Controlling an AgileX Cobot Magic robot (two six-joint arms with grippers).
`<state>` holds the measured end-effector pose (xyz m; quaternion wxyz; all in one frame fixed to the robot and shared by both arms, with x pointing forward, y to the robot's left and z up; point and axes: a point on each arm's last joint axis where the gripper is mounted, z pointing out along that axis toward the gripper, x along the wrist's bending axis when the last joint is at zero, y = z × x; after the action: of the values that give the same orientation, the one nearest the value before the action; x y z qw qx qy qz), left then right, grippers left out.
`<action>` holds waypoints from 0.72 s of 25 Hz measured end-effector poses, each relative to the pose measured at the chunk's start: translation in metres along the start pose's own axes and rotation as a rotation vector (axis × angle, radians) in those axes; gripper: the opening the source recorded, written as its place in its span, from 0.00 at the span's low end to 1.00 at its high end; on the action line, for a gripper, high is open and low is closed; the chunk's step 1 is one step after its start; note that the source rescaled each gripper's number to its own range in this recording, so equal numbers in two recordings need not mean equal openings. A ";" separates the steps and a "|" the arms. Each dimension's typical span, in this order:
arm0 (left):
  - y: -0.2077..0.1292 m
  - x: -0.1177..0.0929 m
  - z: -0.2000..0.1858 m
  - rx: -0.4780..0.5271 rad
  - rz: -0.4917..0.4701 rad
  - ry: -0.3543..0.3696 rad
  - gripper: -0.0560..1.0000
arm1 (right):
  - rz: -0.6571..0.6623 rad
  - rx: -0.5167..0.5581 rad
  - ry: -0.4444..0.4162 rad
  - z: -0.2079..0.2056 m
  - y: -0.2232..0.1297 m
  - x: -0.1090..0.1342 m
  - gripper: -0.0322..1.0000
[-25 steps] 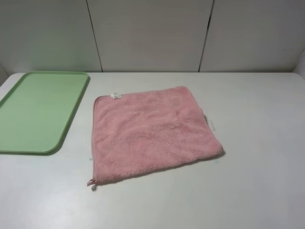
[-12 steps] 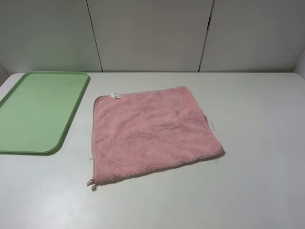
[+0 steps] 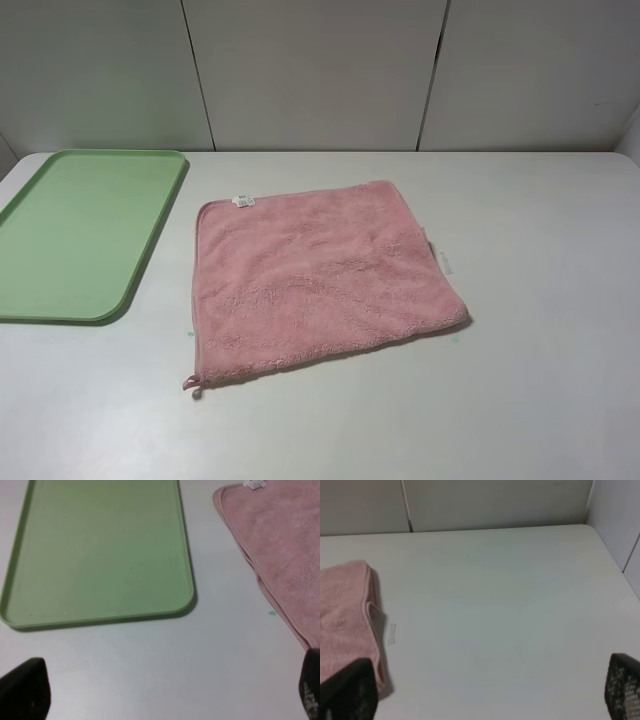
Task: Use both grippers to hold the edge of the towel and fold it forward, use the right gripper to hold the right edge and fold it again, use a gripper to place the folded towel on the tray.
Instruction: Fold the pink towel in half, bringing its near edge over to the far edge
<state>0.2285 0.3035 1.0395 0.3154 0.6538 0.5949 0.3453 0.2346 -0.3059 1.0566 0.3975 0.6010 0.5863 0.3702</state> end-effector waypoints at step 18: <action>0.000 0.000 0.000 0.000 0.000 0.000 1.00 | 0.000 0.000 0.000 0.000 0.000 0.000 1.00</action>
<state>0.2285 0.3035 1.0395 0.3154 0.6538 0.5949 0.3453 0.2346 -0.3059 1.0566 0.3975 0.6010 0.5863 0.3702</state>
